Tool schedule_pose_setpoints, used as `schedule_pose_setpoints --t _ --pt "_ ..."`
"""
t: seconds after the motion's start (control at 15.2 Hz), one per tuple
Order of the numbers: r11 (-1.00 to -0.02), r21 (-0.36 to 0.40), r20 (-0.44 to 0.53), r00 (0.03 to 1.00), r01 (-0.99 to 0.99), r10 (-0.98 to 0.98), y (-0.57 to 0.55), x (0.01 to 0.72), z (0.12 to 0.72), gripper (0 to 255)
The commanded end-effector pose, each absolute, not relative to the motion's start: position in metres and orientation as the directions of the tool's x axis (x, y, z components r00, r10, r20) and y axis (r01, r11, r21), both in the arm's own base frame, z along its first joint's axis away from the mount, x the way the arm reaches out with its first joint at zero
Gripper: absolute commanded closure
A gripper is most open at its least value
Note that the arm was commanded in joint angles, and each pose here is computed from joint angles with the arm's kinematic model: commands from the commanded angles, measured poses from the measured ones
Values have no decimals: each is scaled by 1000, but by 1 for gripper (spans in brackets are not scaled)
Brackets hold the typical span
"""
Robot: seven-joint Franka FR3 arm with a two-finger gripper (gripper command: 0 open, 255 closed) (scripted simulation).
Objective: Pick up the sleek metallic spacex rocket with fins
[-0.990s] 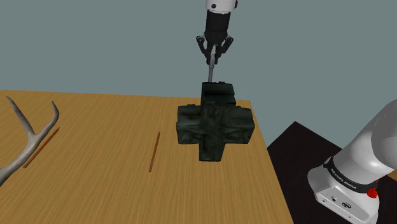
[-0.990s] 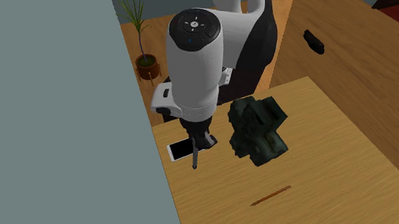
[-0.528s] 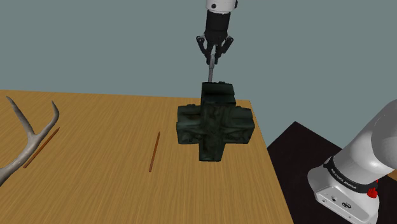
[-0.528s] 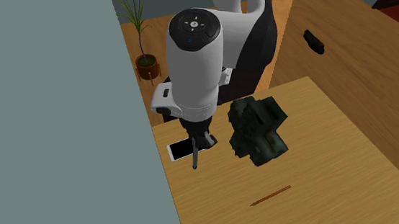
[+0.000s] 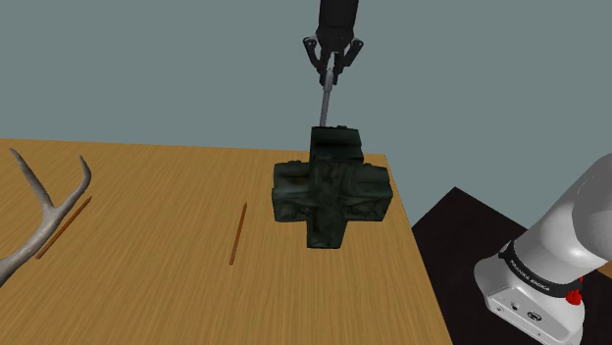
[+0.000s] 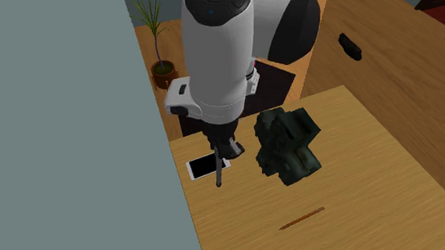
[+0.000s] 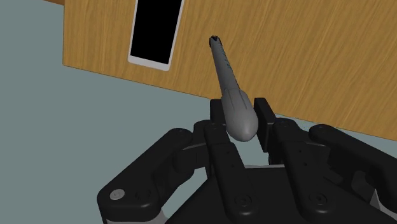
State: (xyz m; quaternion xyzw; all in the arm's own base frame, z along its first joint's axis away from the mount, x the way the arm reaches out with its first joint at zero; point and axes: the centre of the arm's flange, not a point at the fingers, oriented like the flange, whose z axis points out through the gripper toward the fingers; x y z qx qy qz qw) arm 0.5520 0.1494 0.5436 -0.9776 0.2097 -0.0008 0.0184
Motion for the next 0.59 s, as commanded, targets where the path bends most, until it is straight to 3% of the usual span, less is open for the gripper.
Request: schedule_pose_setpoints --t 0.0,0.53 --pt "-911 -36 -6 912 -410 -410 150 552 554 255" --pt "-911 -36 -6 912 -410 -410 150 552 586 255"
